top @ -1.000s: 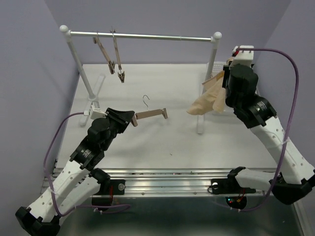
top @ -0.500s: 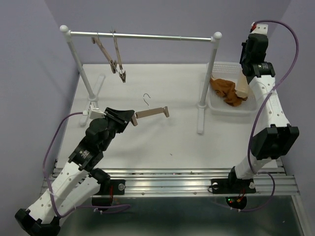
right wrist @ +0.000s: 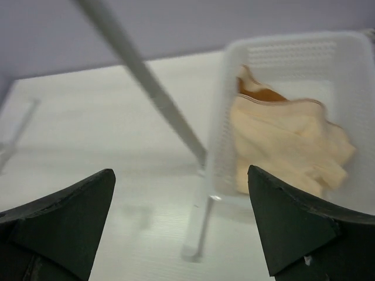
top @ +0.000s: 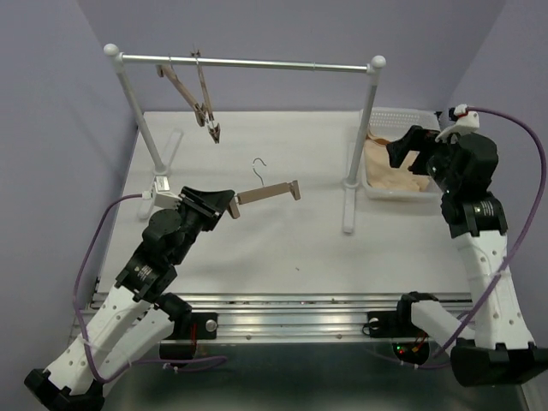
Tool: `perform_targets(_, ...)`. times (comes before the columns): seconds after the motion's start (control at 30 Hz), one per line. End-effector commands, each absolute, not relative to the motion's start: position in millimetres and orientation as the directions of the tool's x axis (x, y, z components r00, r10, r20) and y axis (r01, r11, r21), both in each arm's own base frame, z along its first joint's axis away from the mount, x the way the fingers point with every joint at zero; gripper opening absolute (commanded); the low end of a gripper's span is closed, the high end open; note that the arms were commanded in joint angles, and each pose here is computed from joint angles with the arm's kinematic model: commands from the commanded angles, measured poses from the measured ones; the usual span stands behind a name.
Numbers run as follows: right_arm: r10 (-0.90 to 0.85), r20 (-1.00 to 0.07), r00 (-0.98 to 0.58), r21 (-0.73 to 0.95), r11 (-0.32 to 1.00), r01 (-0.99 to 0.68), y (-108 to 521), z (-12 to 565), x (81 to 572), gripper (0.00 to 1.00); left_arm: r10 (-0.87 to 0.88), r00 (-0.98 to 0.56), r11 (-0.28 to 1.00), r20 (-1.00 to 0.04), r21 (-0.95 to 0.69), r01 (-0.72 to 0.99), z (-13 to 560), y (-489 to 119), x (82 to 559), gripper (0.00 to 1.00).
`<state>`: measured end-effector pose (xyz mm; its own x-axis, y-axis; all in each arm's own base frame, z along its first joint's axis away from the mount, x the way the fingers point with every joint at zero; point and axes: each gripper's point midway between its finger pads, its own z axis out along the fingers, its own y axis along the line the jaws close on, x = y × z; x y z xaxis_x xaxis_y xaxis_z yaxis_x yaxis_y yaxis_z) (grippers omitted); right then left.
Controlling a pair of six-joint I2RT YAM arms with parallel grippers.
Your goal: Remove the underwear clipped to the hanger
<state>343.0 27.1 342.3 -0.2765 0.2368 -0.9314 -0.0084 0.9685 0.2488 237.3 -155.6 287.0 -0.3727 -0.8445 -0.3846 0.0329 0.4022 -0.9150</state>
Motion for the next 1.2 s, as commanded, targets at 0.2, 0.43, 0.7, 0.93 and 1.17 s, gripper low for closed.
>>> perform_targets(0.2, 0.079, -0.947, -0.311, 0.278, 0.685, -0.673, 230.9, 352.0, 281.8, 1.0, -0.832, -0.361, 0.372, -0.421, -0.906, 0.201, 330.9, -165.3, 235.5, 0.0)
perform_targets(0.43, -0.001, -0.964, -0.264, 0.183, 0.719, -0.671, 314.1, 343.8, 305.1, 0.99, -0.811, -0.39, 0.375, -0.436, -0.899, 0.225, 329.1, -175.7, 237.7, 0.0)
perform_targets(0.7, -0.027, -0.972, -0.233, 0.127, 0.774, -0.62, 354.6, 327.7, 333.5, 0.86, -0.813, -0.402, 0.353, -0.422, -0.905, 0.237, 329.4, -179.3, 237.0, 0.0)
perform_targets(0.93, -0.043, -0.964, -0.263, 0.131, 0.781, -0.61, 364.0, 312.1, 333.4, 0.63, -0.813, -0.399, 0.353, -0.424, -0.904, 0.242, 330.1, -179.2, 236.8, 0.0)
perform_targets(1.17, -0.047, -0.954, -0.295, 0.147, 0.787, -0.599, 370.1, 301.6, 333.6, 0.53, -0.812, -0.397, 0.353, -0.428, -0.902, 0.249, 331.0, -179.6, 237.1, 0.0)
